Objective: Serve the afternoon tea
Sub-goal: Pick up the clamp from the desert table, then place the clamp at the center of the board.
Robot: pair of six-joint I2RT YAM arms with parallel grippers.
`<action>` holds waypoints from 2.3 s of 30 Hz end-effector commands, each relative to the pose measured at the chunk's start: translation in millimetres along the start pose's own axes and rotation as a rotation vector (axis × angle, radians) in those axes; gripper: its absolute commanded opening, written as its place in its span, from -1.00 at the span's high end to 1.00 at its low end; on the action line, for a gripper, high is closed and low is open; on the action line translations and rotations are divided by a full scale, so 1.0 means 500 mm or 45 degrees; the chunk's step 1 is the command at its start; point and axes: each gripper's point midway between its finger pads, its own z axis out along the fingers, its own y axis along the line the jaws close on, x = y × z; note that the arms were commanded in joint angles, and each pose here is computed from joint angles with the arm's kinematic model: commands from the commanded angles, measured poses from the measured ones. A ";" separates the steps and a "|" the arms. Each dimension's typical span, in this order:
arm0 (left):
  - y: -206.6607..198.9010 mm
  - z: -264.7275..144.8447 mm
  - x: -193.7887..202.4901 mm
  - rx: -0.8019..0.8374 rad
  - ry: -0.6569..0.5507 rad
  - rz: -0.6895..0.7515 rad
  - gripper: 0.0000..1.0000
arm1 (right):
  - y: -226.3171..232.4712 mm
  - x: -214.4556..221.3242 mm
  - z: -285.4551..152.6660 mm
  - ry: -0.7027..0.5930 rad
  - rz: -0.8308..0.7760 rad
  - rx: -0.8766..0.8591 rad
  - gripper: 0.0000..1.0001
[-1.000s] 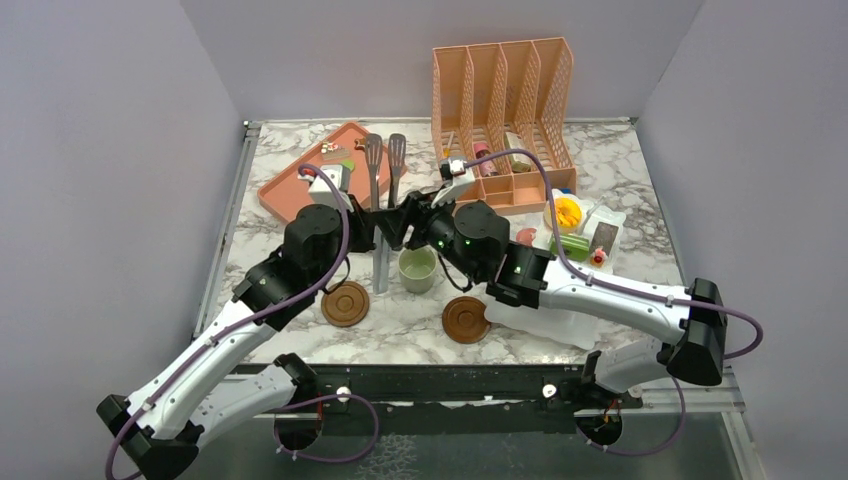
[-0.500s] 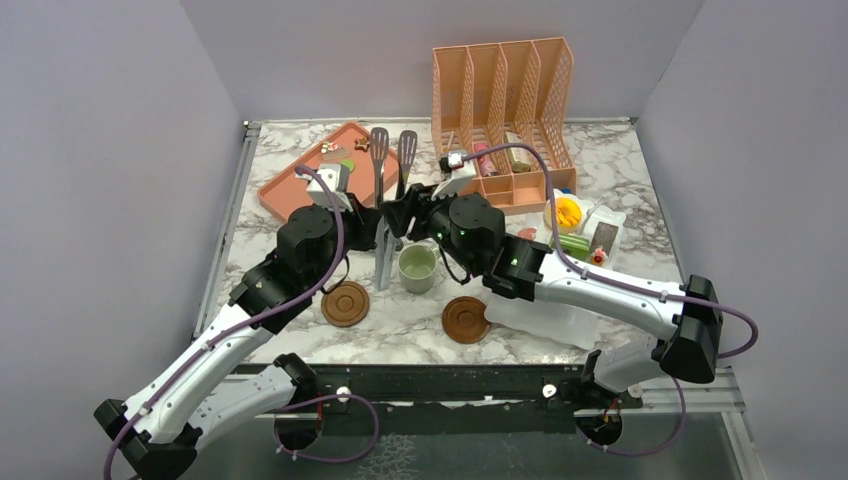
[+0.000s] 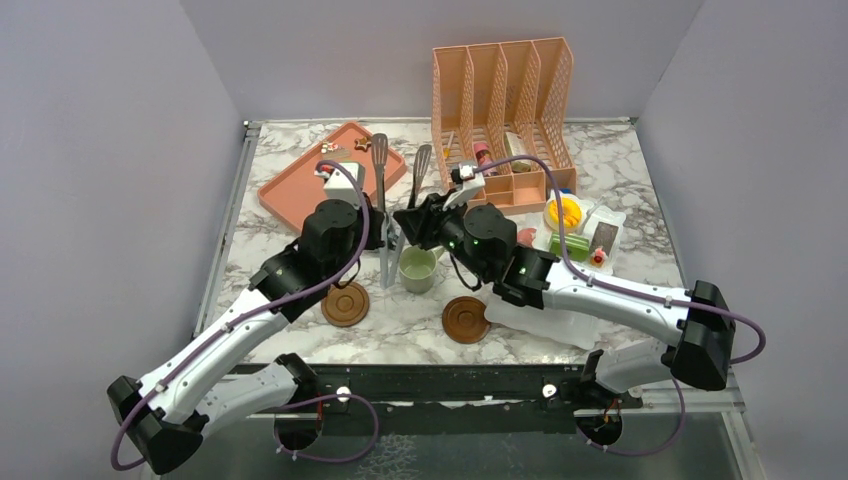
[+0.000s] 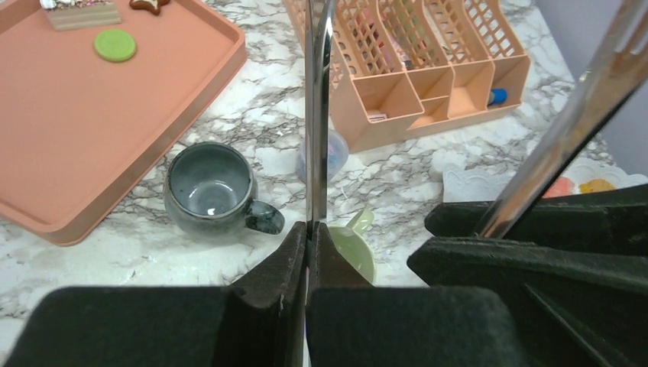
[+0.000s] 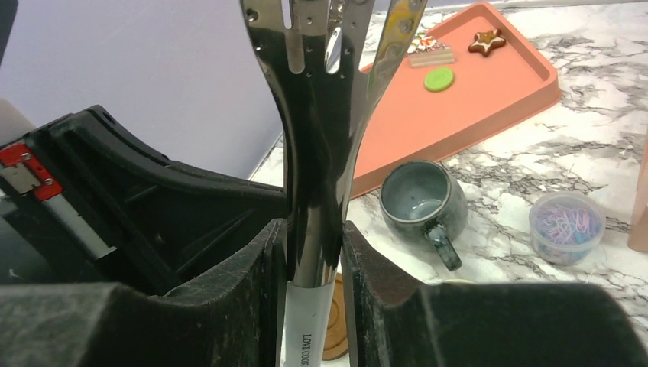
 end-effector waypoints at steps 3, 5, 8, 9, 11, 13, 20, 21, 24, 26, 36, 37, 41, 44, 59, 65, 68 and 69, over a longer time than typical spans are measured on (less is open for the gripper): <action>0.060 0.018 -0.035 -0.243 -0.065 0.035 1.00 | 0.012 -0.022 -0.018 -0.038 0.030 -0.055 0.34; 0.065 0.022 -0.031 -0.257 -0.048 0.035 1.00 | 0.010 -0.020 -0.021 -0.038 0.041 -0.052 0.34; 0.075 0.027 -0.028 -0.276 -0.030 0.024 1.00 | 0.004 -0.019 -0.028 -0.050 0.054 -0.051 0.38; 0.077 0.028 -0.029 -0.274 -0.026 0.017 1.00 | 0.004 -0.021 -0.031 -0.058 0.058 -0.054 0.39; 0.076 0.030 -0.031 -0.254 -0.020 -0.007 1.00 | 0.009 -0.024 -0.036 -0.066 0.067 -0.078 0.41; 0.067 0.033 -0.033 -0.216 -0.010 -0.033 1.00 | 0.023 -0.024 -0.041 -0.069 0.072 -0.137 0.43; 0.011 0.019 -0.058 -0.004 -0.031 -0.165 1.00 | 0.062 -0.025 -0.049 -0.052 0.087 -0.270 0.47; -0.002 0.017 -0.064 0.049 -0.048 -0.154 1.00 | 0.065 -0.033 -0.049 -0.067 0.094 -0.274 0.48; -0.022 0.014 -0.053 0.135 -0.033 -0.140 1.00 | 0.085 -0.066 -0.049 -0.107 0.108 -0.306 0.57; -0.032 0.010 -0.046 0.179 -0.017 -0.138 1.00 | 0.105 -0.089 -0.052 -0.123 0.106 -0.342 0.59; -0.060 -0.003 -0.034 0.333 -0.063 -0.115 0.90 | 0.135 -0.115 -0.057 -0.134 0.136 -0.408 0.60; -0.063 -0.004 -0.036 0.348 -0.071 -0.114 0.94 | 0.135 -0.114 -0.056 -0.134 0.134 -0.408 0.56; -0.065 0.000 -0.037 0.345 -0.054 -0.096 1.00 | 0.121 -0.099 -0.043 -0.124 0.123 -0.367 0.23; -0.033 0.013 -0.023 0.219 -0.006 -0.074 1.00 | 0.113 -0.079 -0.038 -0.098 0.083 -0.356 -0.04; 0.102 0.038 0.006 -0.198 0.184 0.086 1.00 | 0.063 -0.101 -0.134 -0.130 0.048 -0.311 -1.00; 0.218 0.035 0.021 -0.463 0.255 0.066 1.00 | 0.059 -0.141 -0.180 -0.193 0.038 -0.326 -1.00; 0.275 0.023 0.031 -0.563 0.293 -0.049 1.00 | 0.059 -0.152 -0.196 -0.211 0.040 -0.341 -1.00; 0.293 0.018 0.036 -0.594 0.302 -0.083 1.00 | 0.058 -0.153 -0.200 -0.215 0.038 -0.341 -1.00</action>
